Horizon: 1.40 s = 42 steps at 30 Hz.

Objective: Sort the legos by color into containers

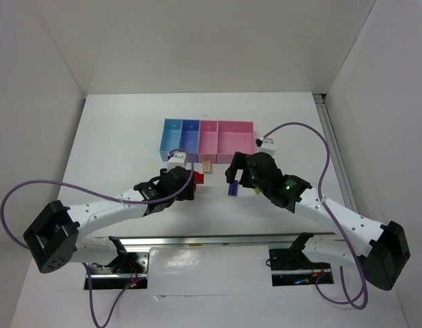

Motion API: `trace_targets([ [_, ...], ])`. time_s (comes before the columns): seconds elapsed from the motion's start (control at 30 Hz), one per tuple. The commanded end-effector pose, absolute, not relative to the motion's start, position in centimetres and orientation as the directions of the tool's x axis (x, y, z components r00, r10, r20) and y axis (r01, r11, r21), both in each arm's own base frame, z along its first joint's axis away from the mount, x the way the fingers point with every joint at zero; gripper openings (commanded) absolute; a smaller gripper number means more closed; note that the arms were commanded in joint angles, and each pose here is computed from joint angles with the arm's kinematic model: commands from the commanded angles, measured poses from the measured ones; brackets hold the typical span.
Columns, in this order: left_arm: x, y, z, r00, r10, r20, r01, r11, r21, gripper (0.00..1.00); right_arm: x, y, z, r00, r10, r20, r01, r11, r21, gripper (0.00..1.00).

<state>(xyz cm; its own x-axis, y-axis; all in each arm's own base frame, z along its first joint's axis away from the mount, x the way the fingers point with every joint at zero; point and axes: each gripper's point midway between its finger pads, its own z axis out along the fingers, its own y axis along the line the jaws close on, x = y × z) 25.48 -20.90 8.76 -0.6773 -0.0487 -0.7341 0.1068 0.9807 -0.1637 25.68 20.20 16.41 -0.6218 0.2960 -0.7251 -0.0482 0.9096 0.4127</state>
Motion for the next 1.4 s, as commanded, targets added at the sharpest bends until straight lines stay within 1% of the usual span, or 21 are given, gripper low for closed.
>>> trace_targets([
  [0.0, 26.7, -21.3, 9.3, -0.629, -0.080, -0.774, 0.089, 0.981, -0.174, 0.74, 26.1, 20.5, 16.8, -0.604, 0.316, -0.732, -0.056, 0.899, 0.434, 0.99],
  [0.17, 27.6, -20.7, 9.6, -0.593, -0.083, -0.801, 0.059, 0.987, -0.146, 0.71, 26.0, 20.3, 16.9, -0.605, 0.315, -0.732, -0.055, 0.900, 0.433, 0.99],
  [0.33, 28.0, -21.0, 9.6, -0.563, -0.083, -0.822, 0.082, 0.984, -0.156, 0.70, 25.8, 20.2, 16.0, -0.625, 0.296, -0.722, -0.044, 0.911, 0.411, 0.99],
  [0.5, 28.3, -21.2, 9.1, -0.576, -0.087, -0.813, 0.061, 0.987, -0.149, 0.67, 25.8, 19.6, 15.6, -0.623, 0.290, -0.726, -0.023, 0.922, 0.388, 0.99],
  [0.57, 28.3, -21.2, 9.1, -0.576, -0.087, -0.813, 0.061, 0.987, -0.149, 0.61, 25.5, 19.3, 15.5, -0.625, 0.298, -0.721, -0.016, 0.919, 0.394, 0.99],
  [0.77, 28.5, -21.2, 8.8, -0.584, -0.087, -0.807, 0.057, 0.987, -0.147, 0.56, 25.5, 19.1, 15.8, -0.620, 0.328, -0.713, -0.017, 0.903, 0.430, 0.99],
  [0.8, 28.5, -21.3, 8.8, -0.585, -0.096, -0.806, 0.052, 0.987, -0.155, 0.51, 25.3, 19.6, 15.9, -0.631, 0.317, -0.708, -0.043, 0.897, 0.440, 0.99],
  [0.87, 28.4, -21.2, 8.9, -0.585, -0.096, -0.806, 0.052, 0.987, -0.155, 0.47, 25.4, 20.7, 16.2, -0.635, 0.313, -0.706, -0.083, 0.881, 0.465, 0.99],
  [0.9, 28.3, -21.0, 9.3, -0.581, -0.099, -0.808, 0.052, 0.986, -0.159, 0.41, 25.0, 21.9, 16.2, -0.663, 0.292, -0.689, -0.128, 0.863, 0.489, 0.99],
  [0.93, 28.3, -21.1, 9.9, -0.577, -0.104, -0.810, 0.053, 0.985, -0.164, 0.30, 25.1, 22.5, 16.7, -0.666, 0.299, -0.683, -0.153, 0.842, 0.517, 0.99],
  [0.97, 28.2, -21.0, 10.1, -0.576, -0.106, -0.811, 0.054, 0.985, -0.166, 0.24, 25.3, 23.1, 17.0, -0.674, 0.302, -0.674, -0.173, 0.823, 0.541, 0.99],
  [1.0, 28.1, -20.8, 10.9, -0.566, -0.116, -0.816, 0.056, 0.982, -0.178, 0.18, 25.0, 24.8, 18.0, -0.687, 0.296, -0.664, -0.239, 0.771, 0.591, 0.99],
  [1.03, 28.1, -20.8, 11.5, -0.561, -0.122, -0.819, 0.057, 0.981, -0.186, 0.13, 25.1, 25.3, 18.8, -0.685, 0.303, -0.662, -0.268, 0.741, 0.616, 0.99],
  [1.07, 28.0, -20.7, 11.7, -0.560, -0.123, -0.820, 0.057, 0.981, -0.187, 0.00, 25.3, 26.3, 19.0, -0.689, 0.307, -0.656, -0.293, 0.710, 0.640, 0.99],
  [1.2, 27.8, -20.6, 14.1, -0.535, -0.145, -0.833, 0.075, 0.973, -0.218, 0.00, 24.8, 28.7, 19.6, -0.723, 0.285, -0.630, -0.360, 0.622, 0.695, 0.98],
  [1.27, 27.7, -20.7, 15.3, -0.519, -0.155, -0.840, 0.093, 0.967, -0.236, 0.00, 24.2, 30.2, 19.4, -0.765, 0.262, -0.588, -0.375, 0.562, 0.738, 0.98],
  [1.33, 27.5, -20.7, 15.9, -0.511, -0.157, -0.845, 0.107, 0.964, -0.244, 0.00, 23.8, 31.3, 19.8, -0.785, 0.250, -0.567, -0.395, 0.502, 0.769, 0.98],
  [1.37, 27.6, -20.8, 16.3, -0.506, -0.163, -0.847, 0.109, 0.962, -0.250, 0.00, 23.9, 31.6, 19.7, -0.787, 0.245, -0.566, -0.401, 0.494, 0.772, 0.98],
])
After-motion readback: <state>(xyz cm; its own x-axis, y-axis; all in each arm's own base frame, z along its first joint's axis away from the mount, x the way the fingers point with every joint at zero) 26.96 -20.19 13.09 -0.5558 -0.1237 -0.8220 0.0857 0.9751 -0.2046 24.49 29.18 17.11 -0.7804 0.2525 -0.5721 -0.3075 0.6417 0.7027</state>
